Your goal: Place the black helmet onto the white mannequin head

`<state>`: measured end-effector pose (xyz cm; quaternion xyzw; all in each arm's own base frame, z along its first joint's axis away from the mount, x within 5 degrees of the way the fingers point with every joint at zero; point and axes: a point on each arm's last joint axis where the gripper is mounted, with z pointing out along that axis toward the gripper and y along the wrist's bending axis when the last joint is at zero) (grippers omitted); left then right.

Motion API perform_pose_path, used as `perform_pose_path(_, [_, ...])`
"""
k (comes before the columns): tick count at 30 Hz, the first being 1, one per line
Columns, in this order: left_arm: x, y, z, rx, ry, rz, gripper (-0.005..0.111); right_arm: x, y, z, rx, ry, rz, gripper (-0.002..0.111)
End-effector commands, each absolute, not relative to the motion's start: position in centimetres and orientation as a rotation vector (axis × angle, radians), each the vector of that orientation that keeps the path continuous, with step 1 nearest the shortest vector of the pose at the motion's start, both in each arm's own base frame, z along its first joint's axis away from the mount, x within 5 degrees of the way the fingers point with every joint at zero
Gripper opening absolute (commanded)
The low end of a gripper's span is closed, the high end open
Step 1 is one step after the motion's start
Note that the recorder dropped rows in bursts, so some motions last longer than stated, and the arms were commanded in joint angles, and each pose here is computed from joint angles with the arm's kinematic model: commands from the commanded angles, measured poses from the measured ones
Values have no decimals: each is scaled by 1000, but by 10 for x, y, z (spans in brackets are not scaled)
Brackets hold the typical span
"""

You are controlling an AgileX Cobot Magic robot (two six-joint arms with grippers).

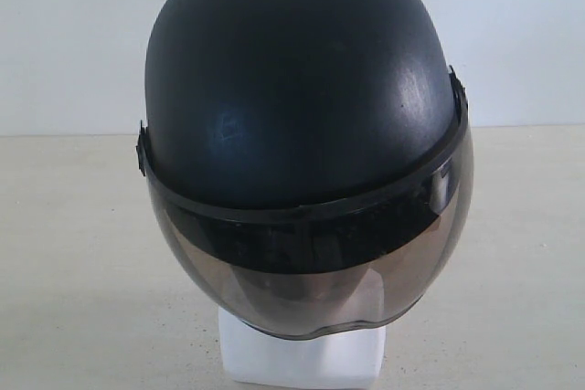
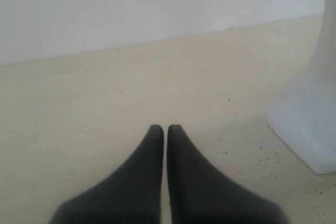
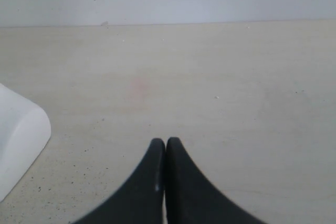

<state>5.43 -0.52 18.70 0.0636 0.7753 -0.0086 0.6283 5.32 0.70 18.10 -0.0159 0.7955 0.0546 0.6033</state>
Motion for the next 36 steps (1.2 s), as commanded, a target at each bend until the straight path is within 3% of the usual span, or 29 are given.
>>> perform_pose_path(1, [54, -5, 185, 117, 1788, -35, 4, 53, 7, 182, -30, 1832, 123, 0])
perform_pose_path(36, [54, -4, 185, 39, 1791, -53, 4, 54, 7, 184, -28, 1811, 122, 0])
